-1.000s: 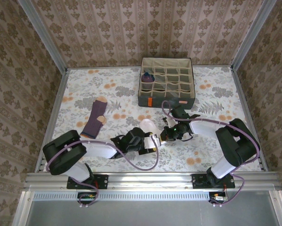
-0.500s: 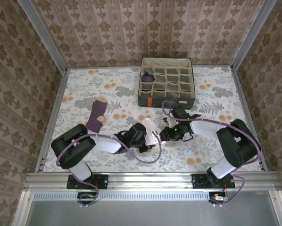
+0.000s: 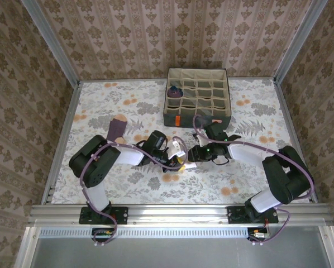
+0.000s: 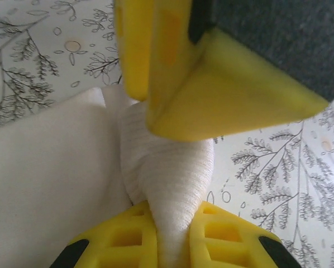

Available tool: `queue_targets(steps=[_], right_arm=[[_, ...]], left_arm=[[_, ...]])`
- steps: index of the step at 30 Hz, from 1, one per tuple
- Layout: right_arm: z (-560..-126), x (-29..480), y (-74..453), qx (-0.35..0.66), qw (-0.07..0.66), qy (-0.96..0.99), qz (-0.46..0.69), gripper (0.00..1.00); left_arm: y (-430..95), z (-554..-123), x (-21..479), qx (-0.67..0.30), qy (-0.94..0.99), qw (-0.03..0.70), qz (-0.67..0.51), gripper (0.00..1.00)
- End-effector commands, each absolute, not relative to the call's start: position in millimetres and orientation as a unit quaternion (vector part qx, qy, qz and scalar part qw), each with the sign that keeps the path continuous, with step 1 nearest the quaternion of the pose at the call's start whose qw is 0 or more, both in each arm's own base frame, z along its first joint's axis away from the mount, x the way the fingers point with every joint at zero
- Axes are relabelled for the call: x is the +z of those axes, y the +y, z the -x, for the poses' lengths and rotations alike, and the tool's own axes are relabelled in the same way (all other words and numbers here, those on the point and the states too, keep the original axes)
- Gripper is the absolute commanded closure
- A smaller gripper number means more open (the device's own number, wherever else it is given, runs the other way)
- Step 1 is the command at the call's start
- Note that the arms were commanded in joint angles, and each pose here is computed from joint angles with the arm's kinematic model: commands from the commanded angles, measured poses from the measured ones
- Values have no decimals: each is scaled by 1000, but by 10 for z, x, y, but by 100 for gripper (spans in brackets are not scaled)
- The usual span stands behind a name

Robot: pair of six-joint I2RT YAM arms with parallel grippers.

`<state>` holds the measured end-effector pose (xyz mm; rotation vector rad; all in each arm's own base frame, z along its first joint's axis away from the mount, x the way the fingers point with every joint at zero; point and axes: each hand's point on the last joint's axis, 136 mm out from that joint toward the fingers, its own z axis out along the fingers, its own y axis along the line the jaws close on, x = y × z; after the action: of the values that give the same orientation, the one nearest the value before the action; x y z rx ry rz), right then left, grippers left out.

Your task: Roll the socks

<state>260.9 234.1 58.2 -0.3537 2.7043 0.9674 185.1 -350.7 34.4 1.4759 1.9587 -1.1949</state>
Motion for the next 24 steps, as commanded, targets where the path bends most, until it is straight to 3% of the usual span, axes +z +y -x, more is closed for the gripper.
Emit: queue_targets(steps=[1,13,24], right_arm=[[-2719,688,2505,354,145,911,156,62],[-2391,475,2511,370,74,907,187,62],[-2217,313,2437,349,40,913,207,61]], left_arm=[[-3375,-1591,141,-453,727,111,-504,100],[-3234,-1816,76,-428,769,122,-460,100],[-3098,-1972,-80,-414,816,89,-394,100]])
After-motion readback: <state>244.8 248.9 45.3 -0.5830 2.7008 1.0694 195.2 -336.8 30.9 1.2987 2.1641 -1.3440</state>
